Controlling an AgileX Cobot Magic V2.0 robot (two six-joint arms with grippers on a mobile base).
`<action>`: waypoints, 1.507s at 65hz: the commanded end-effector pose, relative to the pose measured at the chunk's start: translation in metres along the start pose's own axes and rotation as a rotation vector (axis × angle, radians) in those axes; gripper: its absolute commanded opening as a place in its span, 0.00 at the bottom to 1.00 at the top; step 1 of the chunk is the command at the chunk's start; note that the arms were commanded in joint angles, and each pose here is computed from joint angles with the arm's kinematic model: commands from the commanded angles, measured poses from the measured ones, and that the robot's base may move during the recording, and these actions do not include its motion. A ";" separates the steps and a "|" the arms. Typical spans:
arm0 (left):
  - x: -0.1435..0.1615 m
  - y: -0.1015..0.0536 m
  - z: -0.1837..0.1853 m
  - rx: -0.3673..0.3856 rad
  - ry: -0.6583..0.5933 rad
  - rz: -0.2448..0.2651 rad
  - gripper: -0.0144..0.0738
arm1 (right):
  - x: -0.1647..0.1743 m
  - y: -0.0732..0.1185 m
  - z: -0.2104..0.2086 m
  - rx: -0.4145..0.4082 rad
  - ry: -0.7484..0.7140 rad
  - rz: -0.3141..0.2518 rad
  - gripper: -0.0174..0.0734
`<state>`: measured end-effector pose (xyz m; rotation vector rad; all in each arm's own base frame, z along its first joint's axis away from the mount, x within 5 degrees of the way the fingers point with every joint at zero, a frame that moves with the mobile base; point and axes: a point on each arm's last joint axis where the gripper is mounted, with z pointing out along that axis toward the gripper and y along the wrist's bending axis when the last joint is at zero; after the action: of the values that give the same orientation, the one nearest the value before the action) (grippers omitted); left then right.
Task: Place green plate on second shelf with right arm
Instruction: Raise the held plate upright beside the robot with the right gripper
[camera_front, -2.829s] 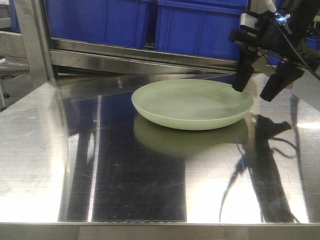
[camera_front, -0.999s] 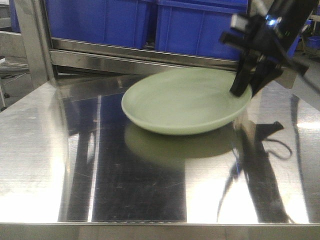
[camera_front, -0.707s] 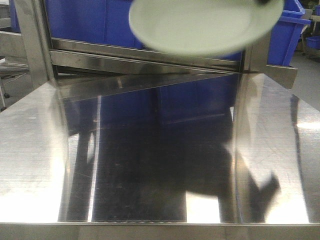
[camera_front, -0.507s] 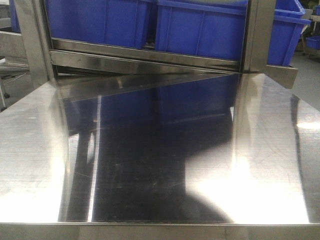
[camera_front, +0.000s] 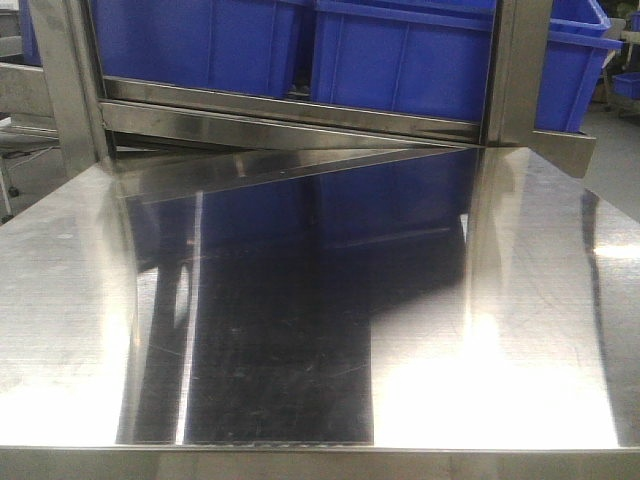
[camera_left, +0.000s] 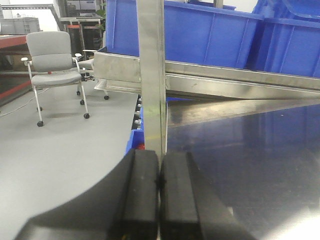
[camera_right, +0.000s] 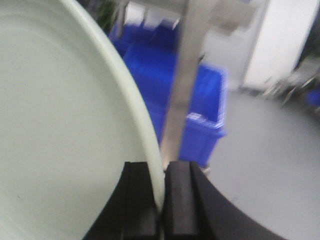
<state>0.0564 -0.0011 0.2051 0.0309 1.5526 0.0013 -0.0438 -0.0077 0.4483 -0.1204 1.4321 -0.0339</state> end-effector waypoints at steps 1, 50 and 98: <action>0.006 -0.001 0.000 0.007 -0.056 -0.001 0.31 | 0.011 -0.007 -0.028 0.113 -0.178 -0.023 0.26; 0.005 -0.001 0.000 0.007 -0.060 -0.001 0.31 | 0.106 0.010 0.053 0.037 -0.037 0.043 0.25; 0.005 -0.001 0.000 0.007 -0.060 -0.001 0.31 | 0.166 0.026 0.074 -0.040 -0.142 0.061 0.25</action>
<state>0.0564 -0.0011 0.2052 0.0309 1.5506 0.0013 0.0537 0.0044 0.2726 -0.1157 1.4169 0.0121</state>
